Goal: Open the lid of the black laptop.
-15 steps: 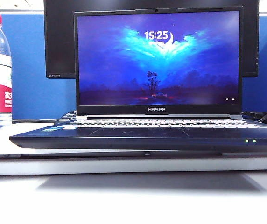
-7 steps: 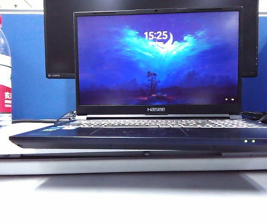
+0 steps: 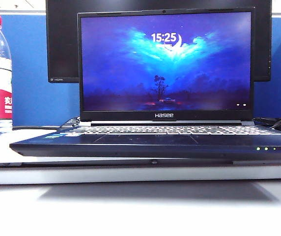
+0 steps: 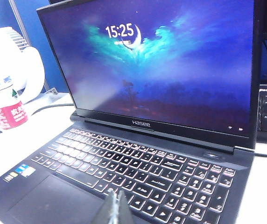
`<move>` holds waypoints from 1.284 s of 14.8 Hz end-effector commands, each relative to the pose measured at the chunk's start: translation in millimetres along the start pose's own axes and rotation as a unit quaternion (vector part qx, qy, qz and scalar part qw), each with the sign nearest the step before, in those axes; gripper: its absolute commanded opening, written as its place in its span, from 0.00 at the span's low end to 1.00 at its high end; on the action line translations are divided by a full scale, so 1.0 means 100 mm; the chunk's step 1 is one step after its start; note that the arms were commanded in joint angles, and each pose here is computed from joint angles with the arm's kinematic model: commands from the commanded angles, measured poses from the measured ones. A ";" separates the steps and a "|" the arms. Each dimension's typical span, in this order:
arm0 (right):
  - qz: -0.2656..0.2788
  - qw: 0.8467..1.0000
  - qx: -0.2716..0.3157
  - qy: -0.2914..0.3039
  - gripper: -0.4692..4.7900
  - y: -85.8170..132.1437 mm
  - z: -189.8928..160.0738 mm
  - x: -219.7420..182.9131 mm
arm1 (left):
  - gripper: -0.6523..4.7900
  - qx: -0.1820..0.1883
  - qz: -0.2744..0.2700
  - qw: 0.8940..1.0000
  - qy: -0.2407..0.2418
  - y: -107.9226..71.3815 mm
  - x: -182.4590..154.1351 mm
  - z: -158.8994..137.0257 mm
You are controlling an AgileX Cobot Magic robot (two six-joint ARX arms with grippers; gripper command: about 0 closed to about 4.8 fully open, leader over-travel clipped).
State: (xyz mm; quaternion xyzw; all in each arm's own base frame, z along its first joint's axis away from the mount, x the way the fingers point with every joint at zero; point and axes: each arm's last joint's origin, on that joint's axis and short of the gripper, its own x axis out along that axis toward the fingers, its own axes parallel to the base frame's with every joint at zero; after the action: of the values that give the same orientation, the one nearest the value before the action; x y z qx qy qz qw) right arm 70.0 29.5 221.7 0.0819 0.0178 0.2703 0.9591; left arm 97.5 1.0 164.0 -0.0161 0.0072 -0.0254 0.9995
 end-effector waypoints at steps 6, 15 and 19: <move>-0.252 0.966 -0.052 0.025 0.08 -0.46 -0.41 0.02 | 0.17 -0.001 -0.004 1.000 -0.004 0.00 0.00 0.01; -0.269 0.961 -0.052 0.025 0.08 -0.52 -0.57 0.05 | 0.17 -0.001 -0.004 1.000 -0.002 0.00 0.00 0.00; -0.274 0.960 -0.049 0.027 0.08 -0.53 -0.60 0.05 | 0.17 -0.001 -0.004 1.000 -0.002 0.00 0.00 0.00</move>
State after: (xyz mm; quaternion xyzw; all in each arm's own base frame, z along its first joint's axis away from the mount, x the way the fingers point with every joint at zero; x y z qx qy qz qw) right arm 96.7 -3.3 154.2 0.0177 0.0582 0.0007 0.9981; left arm 97.5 0.8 163.6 -0.0163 0.0095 -0.0271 0.9995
